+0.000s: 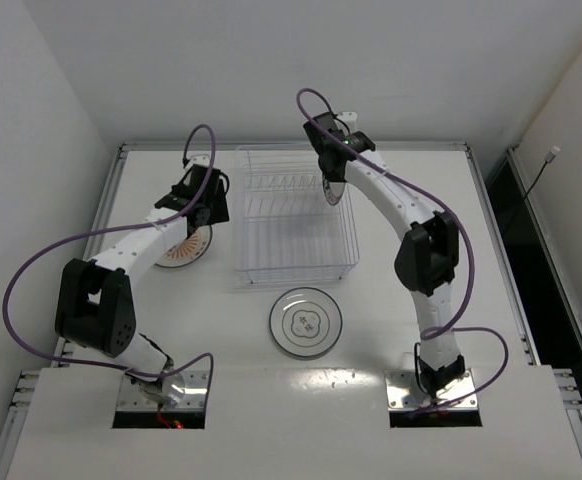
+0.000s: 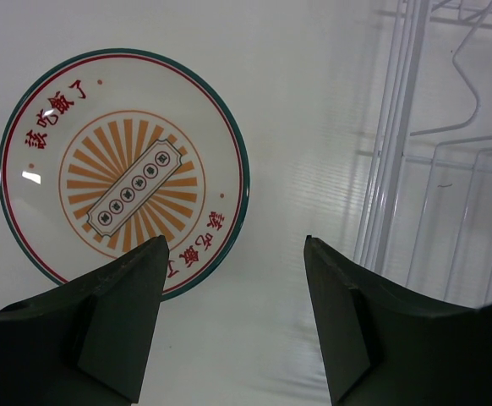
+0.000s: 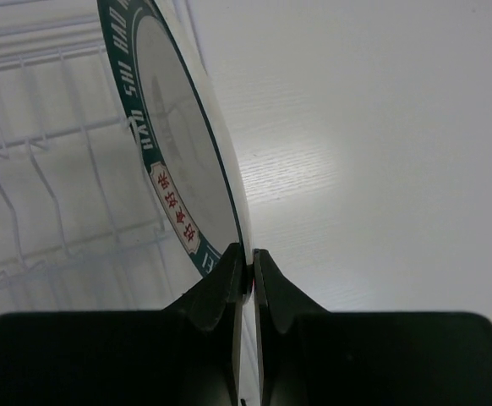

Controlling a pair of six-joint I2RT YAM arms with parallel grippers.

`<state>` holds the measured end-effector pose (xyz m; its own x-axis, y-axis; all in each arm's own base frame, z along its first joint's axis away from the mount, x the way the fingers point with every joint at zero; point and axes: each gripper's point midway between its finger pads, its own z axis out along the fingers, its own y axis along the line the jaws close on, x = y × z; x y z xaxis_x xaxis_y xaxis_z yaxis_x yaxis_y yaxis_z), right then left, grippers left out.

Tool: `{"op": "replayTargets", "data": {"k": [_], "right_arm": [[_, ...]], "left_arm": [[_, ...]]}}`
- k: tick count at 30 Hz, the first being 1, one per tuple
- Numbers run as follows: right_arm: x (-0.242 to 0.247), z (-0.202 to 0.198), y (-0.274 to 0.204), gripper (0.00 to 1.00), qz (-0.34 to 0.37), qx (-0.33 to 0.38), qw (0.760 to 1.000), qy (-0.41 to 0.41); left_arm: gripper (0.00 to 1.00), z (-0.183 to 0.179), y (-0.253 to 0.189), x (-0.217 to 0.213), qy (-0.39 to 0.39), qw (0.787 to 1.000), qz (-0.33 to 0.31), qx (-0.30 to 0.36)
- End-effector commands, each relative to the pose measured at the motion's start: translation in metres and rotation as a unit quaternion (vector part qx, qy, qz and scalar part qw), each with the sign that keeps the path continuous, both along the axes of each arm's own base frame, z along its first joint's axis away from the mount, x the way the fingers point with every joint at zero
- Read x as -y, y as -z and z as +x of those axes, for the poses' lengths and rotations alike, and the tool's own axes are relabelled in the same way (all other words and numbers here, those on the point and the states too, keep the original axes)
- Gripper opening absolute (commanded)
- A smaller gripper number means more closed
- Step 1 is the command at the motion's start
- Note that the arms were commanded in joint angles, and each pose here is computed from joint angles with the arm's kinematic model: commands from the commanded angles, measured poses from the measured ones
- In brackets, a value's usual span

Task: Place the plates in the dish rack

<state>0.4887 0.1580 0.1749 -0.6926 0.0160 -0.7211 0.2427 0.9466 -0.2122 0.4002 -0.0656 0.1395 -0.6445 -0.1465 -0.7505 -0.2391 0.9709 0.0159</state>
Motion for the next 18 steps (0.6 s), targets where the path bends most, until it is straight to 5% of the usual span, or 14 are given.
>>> {"op": "replayTargets", "data": {"k": [1, 12, 18], "right_arm": [[-0.008, 0.006, 0.01, 0.0, 0.014, -0.013, 1.0, -0.01], [-0.02, -0.024, -0.01, 0.16, 0.079, -0.059, 0.991, -0.084], [0.01, -0.087, -0.065, 0.57, 0.088, -0.047, 0.988, -0.118]], "left_arm": [[0.63, 0.009, -0.012, 0.005, -0.001, 1.0, -0.006, 0.02], [0.63, 0.012, -0.009, 0.003, -0.008, 1.0, 0.001, 0.016], [0.63, 0.011, -0.006, -0.007, -0.024, 0.999, 0.027, 0.013]]}}
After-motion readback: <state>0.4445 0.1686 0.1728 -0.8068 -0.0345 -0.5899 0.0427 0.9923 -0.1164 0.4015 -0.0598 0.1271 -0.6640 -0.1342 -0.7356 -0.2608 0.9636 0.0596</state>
